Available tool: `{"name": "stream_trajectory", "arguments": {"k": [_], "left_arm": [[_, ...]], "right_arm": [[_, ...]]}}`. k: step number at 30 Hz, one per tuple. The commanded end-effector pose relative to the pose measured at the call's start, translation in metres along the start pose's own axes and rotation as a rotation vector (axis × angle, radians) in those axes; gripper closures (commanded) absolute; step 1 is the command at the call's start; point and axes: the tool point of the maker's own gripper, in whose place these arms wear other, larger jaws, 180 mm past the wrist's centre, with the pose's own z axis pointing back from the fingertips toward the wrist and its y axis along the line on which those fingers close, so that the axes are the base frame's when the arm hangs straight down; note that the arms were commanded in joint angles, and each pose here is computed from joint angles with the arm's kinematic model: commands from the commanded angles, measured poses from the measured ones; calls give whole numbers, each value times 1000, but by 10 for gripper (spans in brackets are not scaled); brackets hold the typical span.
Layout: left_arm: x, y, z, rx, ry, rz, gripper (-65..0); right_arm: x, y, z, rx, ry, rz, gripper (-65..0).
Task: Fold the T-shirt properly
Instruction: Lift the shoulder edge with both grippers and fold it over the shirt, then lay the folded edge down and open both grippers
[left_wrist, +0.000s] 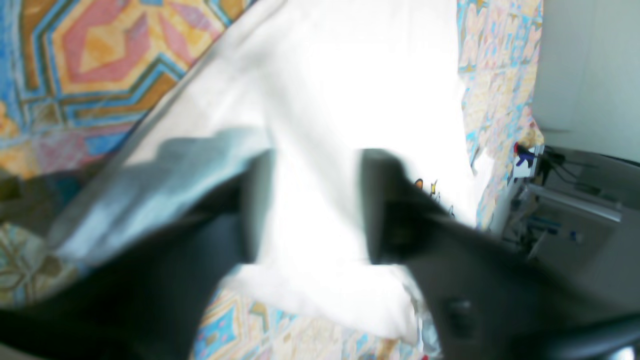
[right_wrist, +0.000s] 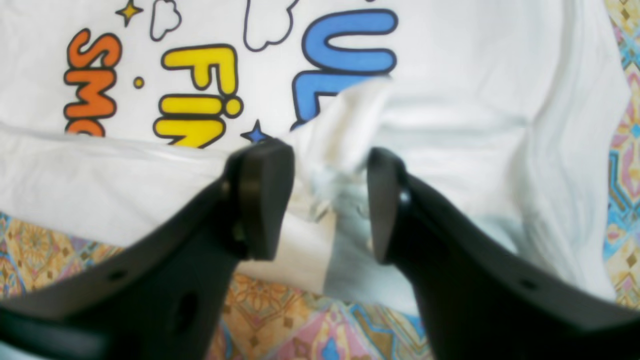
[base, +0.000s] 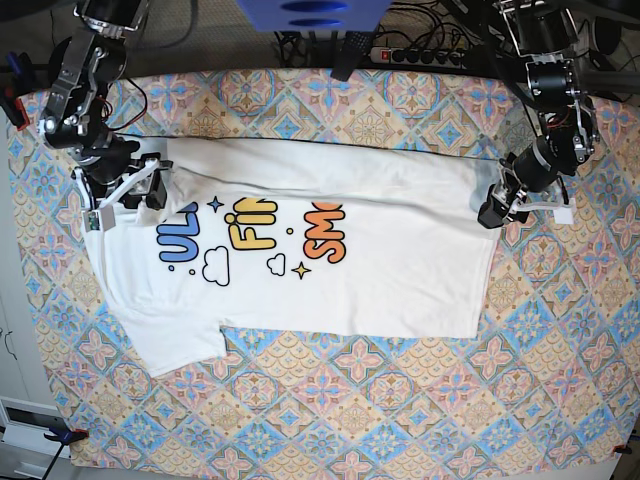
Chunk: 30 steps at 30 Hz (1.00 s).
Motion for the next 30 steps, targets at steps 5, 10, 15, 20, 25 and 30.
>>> {"name": "stream_trajectory", "arguments": {"k": [5,10,15,20,25,30], "left_arm": [[2,-2,14,-40,-6,12,-472],[-17,7,40,-54,27,32,-425],[-30,28,48,-5,49,46,-401],[-31,44,35,24,58,110,-401],[-28,56,16,42,69,184,-401],[-30,44,-3,48,71,153,-364]], "right_arm": [[13,2,14,-4,-50,40,-288],[-9,-12,37,-59,-15,37,-285],[-33,-22,52,-83,25,0,-285],[-35,-25,60,-67,1,-62,-285],[-37,-26,60,-69,6,-66,-285],[-38,-26,60,-69,8,-68,-285]]}}
